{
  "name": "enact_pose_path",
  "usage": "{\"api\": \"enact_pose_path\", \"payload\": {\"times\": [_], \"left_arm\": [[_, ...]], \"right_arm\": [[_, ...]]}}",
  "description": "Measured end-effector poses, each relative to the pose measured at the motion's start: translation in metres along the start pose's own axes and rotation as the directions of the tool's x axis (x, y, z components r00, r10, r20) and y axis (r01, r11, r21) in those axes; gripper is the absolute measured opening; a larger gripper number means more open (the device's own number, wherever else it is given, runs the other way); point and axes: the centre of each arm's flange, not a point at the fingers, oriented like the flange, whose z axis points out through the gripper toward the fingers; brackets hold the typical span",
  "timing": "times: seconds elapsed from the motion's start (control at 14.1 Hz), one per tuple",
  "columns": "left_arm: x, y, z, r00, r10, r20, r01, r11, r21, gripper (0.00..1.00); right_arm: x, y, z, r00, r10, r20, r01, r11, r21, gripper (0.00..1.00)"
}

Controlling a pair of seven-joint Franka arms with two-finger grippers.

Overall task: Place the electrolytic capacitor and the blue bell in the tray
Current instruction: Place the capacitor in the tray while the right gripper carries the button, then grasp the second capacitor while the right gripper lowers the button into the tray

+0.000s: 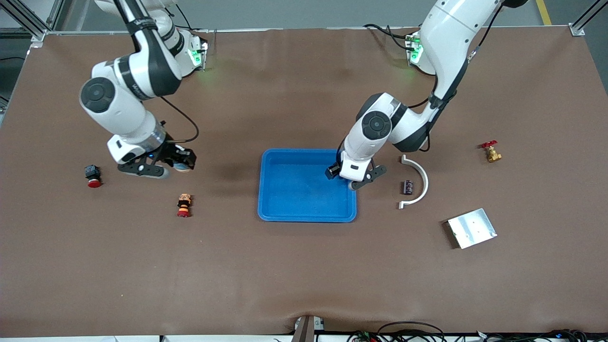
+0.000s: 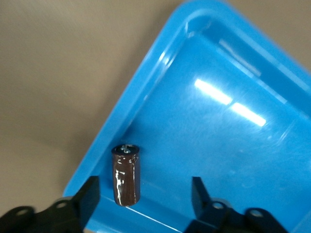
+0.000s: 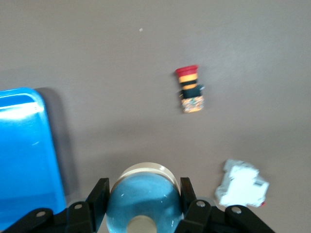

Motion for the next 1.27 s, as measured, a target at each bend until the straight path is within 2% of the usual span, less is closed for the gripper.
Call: {"api": "enact_pose_path", "payload": {"times": [0.07, 0.14, 0.28, 0.42, 0.57, 0.92, 1.27], "left_arm": [[0.007, -0.002, -0.015, 1.000, -0.004, -0.009, 0.004, 1.000, 0.005, 0.97], [0.017, -0.007, -0.030, 1.000, 0.012, -0.019, -0.012, 1.000, 0.011, 1.00], [0.044, -0.022, -0.054, 0.989, 0.141, -0.036, -0.140, 0.990, 0.020, 1.00], [0.073, -0.044, -0.064, 0.946, 0.321, -0.030, -0.320, 0.946, 0.043, 1.00], [0.092, -0.064, -0.066, 0.899, 0.439, -0.015, -0.437, 0.897, 0.060, 1.00], [0.123, -0.119, -0.059, 0.790, 0.612, 0.016, -0.608, 0.782, 0.136, 1.00], [0.131, -0.141, -0.030, 0.749, 0.662, 0.017, -0.657, 0.739, 0.149, 1.00]], "right_arm": [[-0.007, -0.013, 0.000, 1.000, 0.018, 0.000, -0.018, 1.000, 0.002, 0.64], [-0.013, -0.024, 0.000, 0.999, 0.035, -0.001, -0.035, 0.999, 0.004, 0.64], [-0.023, -0.045, 0.000, 0.998, 0.055, -0.001, -0.055, 0.998, 0.008, 0.64], [-0.031, -0.063, 0.002, 0.997, 0.081, 0.003, -0.081, 0.997, 0.009, 0.64], [-0.040, -0.086, 0.009, 0.993, 0.116, 0.012, -0.116, 0.993, 0.007, 0.64], [-0.055, -0.149, 0.029, 0.979, 0.205, 0.020, -0.205, 0.979, 0.001, 0.64], [-0.064, -0.193, 0.053, 0.960, 0.278, 0.029, -0.277, 0.961, -0.009, 0.64]]}}
